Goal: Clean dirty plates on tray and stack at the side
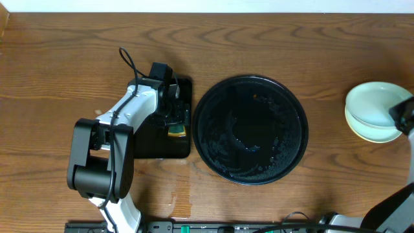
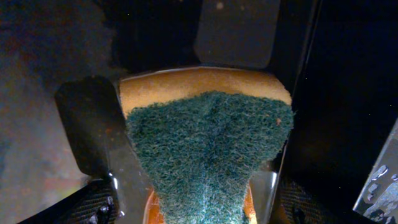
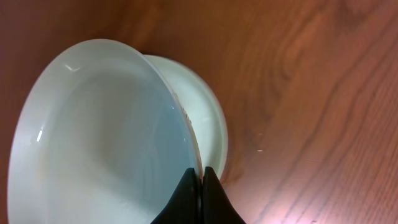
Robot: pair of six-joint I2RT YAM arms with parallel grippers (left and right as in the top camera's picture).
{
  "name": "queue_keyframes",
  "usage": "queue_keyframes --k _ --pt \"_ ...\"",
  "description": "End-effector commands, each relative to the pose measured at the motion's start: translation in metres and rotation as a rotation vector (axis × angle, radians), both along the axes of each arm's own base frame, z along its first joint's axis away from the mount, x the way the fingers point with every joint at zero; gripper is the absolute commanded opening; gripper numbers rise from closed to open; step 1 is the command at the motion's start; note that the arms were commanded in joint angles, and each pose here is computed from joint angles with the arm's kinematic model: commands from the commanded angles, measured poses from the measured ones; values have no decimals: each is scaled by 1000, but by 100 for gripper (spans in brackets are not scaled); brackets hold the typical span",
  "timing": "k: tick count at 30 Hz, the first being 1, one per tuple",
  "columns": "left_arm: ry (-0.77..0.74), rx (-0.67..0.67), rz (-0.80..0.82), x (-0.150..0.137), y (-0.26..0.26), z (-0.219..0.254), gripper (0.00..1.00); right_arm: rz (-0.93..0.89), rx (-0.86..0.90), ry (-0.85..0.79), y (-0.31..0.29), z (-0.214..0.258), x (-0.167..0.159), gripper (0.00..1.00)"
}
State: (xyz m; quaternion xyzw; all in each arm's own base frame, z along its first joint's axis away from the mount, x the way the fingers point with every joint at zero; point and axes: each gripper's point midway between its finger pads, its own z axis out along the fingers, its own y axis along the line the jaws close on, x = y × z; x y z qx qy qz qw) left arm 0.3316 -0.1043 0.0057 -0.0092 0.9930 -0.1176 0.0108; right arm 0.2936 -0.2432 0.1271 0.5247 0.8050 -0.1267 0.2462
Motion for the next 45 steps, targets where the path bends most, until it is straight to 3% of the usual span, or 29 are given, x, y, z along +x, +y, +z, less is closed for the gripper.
queue_keyframes --k 1,3,5,7,16,25,28,30,31,38,45 --pt "16 13 -2 -3 3 -5 84 1 69 -18 -8 -16 0 1" --pt "16 13 -2 -3 3 -5 84 22 83 -22 -12 -21 2 5" --pt "16 13 -2 -3 3 -5 84 76 94 -39 -11 -23 10 23" --pt "12 26 -1 -2 5 -5 84 141 102 -59 -6 -22 19 31" --pt "-108 85 10 11 17 29 84 491 189 -95 57 -22 55 37" --pt "-221 107 83 11 42 81 84 897 211 25 162 -31 72 47" --pt "-181 111 168 0 59 87 85 1027 229 85 201 -36 67 68" --pt "-141 120 196 -9 70 86 85 1081 251 124 221 -39 60 96" --pt "-118 125 209 -14 75 85 84 1098 265 144 229 -40 56 99" --pt "-63 141 168 -35 86 88 84 1162 261 273 253 -47 34 99" --pt "-163 131 176 -48 87 100 84 1190 245 270 274 -47 19 99"
